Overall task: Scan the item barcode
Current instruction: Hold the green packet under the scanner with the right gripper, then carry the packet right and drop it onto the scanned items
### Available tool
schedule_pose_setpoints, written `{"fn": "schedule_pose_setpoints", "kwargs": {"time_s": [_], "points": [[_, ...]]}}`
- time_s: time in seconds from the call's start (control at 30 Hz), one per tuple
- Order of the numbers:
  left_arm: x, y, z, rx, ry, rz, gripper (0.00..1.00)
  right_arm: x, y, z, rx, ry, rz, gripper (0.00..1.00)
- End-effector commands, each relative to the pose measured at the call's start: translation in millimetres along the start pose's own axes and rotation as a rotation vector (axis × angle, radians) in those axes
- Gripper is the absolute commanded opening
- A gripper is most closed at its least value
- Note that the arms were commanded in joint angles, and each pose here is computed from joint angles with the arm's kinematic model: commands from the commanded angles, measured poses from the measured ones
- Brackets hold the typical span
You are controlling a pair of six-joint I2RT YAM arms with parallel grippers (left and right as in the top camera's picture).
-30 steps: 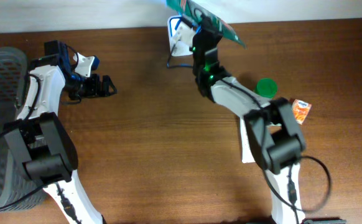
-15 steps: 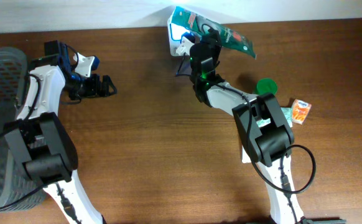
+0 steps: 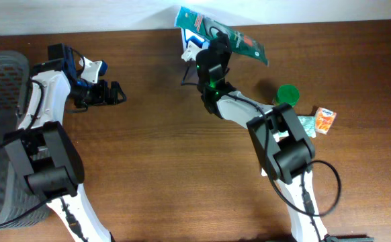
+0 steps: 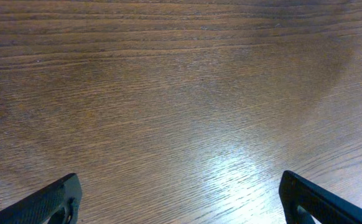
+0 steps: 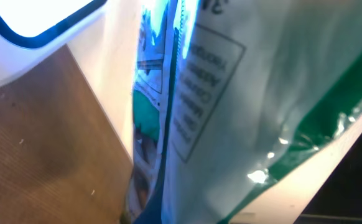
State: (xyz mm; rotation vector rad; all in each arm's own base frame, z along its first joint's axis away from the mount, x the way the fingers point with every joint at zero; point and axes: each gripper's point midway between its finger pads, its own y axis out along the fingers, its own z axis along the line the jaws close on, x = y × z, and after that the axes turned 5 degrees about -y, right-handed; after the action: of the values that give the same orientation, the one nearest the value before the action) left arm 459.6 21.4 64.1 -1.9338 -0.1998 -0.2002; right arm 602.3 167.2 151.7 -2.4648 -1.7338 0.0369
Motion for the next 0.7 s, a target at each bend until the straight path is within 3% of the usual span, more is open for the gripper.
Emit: {"fn": "schedule_pose_setpoints", "kwargs": {"time_s": [0.0,0.13,0.27,0.3,0.37,0.67], "points": [[2.4,-5.1,1.2,0.003,0.008,-0.013,0.99,-16.1,-28.7,-104.6,-0.067,0.278,0.018,0.04],[2.4,-5.1,1.2,0.003,0.008,-0.013,0.99,-30.8,-69.9,-141.5,0.110,0.524,-0.045,0.04],[2.4,-5.1,1.2,0.003,0.008,-0.013,0.99,-39.6,-130.1,-148.9,0.439,0.759,-0.155,0.04],[2.4,-5.1,1.2,0.003,0.008,-0.013,0.99,-43.7,-155.6,-145.7,0.601,0.843,-0.193,0.04],[2.4,-5.1,1.2,0.003,0.008,-0.013,0.99,-62.3,-176.6,-138.1,0.754,0.958,-0.142,0.04],[2.4,-5.1,1.2,0.003,0.008,-0.013,0.99,-156.3,-195.5,-69.6,1.150,1.027,0.195,0.04]]}}
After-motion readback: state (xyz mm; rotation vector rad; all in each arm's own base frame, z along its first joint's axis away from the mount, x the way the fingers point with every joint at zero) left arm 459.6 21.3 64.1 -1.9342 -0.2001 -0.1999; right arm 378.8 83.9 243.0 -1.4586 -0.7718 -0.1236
